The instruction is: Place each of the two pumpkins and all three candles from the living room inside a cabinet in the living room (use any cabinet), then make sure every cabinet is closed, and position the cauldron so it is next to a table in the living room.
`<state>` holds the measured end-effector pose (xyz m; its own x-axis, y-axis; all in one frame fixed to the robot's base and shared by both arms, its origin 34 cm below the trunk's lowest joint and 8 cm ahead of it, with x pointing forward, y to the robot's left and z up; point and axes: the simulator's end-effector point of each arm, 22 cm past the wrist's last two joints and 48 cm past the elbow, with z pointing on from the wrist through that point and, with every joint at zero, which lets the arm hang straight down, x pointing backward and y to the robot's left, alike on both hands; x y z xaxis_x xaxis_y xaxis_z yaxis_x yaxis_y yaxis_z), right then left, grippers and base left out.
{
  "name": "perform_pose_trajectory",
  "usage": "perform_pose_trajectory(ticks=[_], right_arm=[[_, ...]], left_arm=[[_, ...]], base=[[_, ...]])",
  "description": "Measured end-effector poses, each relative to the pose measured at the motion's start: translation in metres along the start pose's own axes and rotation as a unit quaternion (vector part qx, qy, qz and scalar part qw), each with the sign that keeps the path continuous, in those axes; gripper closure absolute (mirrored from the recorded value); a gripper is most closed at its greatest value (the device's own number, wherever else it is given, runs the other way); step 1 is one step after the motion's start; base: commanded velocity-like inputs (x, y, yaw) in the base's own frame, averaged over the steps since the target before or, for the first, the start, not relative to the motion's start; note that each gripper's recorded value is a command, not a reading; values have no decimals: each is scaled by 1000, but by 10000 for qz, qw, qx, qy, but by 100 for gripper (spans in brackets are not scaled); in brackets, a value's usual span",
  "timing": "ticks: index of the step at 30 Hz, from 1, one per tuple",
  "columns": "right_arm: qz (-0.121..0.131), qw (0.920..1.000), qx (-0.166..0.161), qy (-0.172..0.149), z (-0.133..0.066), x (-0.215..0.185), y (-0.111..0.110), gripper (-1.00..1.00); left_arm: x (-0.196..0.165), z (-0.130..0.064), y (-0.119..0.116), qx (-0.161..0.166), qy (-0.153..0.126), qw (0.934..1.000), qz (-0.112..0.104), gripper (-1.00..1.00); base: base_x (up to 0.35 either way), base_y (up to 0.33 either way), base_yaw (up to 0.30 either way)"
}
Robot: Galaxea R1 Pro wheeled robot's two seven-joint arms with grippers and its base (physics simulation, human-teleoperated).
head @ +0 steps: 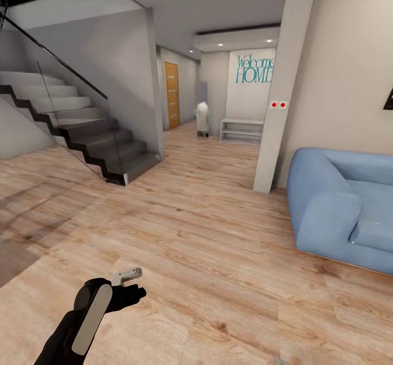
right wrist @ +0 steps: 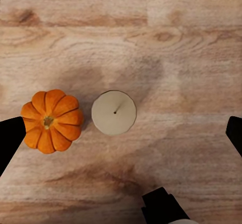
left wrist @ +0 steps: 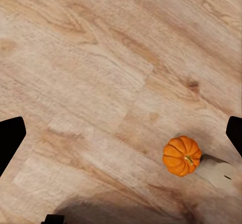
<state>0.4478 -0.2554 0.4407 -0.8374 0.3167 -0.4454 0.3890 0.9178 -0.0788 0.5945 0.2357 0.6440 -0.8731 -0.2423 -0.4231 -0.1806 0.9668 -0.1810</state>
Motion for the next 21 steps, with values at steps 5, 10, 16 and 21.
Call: perform_pose_trajectory(ticks=[5, 10, 16, 21], right_arm=[[0, 10000, -5, -1, 8, 5, 0, -100], [3, 10000, 15, -1, 17, 10, -3, -100], [0, 10000, 49, 12, 29, 19, -6, -100], [-35, 9998, 207, 40, 43, 25, -24, -100]], left_arm=[[5, 8, 3, -4, -1, 10000, -13, -100], [10, 16, 4, 3, 2, 10000, -7, -100], [17, 26, 7, 0, -3, 10000, -6, -100], [22, 34, 10, -3, -5, 10000, -6, -100]], base=[[0, 0, 0], [0, 0, 0], [0, 0, 0], [0, 0, 0]])
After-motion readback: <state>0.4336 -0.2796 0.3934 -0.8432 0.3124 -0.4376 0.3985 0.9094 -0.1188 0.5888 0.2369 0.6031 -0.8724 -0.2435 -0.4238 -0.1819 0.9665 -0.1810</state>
